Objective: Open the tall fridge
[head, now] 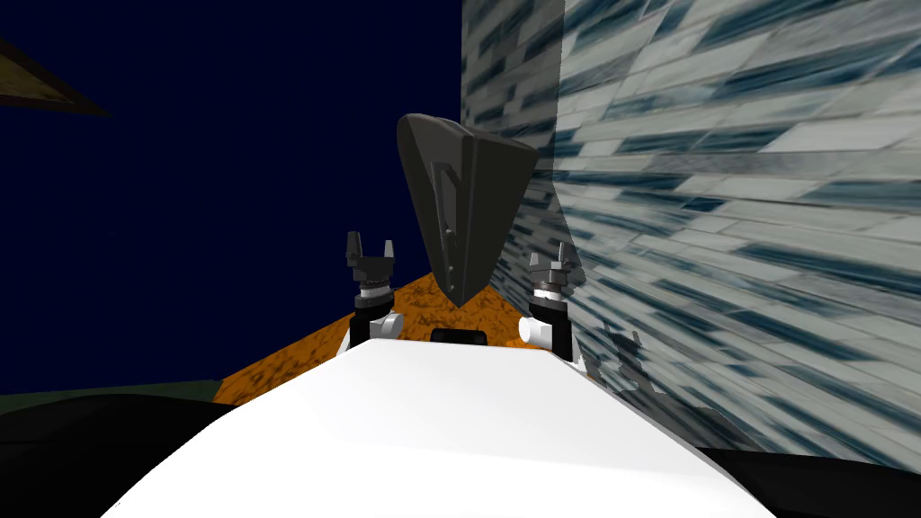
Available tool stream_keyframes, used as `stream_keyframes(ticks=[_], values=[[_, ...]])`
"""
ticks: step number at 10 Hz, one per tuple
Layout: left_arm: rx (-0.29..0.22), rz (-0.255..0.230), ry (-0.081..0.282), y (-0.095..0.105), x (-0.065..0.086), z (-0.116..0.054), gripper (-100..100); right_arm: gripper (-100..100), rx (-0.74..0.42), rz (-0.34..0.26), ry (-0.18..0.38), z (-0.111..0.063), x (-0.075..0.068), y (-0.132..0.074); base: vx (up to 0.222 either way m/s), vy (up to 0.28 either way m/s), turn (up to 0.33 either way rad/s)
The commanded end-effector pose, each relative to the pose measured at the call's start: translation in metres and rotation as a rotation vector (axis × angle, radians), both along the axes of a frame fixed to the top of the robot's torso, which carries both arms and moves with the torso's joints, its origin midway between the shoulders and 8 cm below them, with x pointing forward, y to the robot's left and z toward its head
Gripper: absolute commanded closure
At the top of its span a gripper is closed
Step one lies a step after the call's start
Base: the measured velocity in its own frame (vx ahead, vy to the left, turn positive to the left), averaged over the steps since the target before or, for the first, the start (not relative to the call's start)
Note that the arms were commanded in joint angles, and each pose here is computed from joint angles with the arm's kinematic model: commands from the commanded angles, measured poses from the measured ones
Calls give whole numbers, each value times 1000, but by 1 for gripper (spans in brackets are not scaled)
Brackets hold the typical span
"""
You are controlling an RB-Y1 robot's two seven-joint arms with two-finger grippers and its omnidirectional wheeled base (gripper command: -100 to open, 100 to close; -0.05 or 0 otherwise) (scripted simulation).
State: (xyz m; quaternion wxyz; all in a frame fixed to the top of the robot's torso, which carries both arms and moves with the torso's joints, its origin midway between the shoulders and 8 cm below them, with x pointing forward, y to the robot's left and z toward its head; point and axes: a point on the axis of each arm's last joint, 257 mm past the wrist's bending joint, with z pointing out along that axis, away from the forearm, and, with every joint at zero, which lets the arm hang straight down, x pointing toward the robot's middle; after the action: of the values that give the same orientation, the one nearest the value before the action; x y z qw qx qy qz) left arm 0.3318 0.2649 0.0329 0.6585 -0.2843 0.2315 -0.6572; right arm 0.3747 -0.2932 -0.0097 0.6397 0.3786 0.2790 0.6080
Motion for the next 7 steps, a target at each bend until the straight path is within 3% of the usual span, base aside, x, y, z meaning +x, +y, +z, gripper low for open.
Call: stream_keyframes(ticks=[1,7], values=[[0,0,0,0,0,0,0,0,0,0,0,0,0,0,0,0,0],[0,0,0,0,0,0,0,0,0,0,0,0,0,0,0,0,0]])
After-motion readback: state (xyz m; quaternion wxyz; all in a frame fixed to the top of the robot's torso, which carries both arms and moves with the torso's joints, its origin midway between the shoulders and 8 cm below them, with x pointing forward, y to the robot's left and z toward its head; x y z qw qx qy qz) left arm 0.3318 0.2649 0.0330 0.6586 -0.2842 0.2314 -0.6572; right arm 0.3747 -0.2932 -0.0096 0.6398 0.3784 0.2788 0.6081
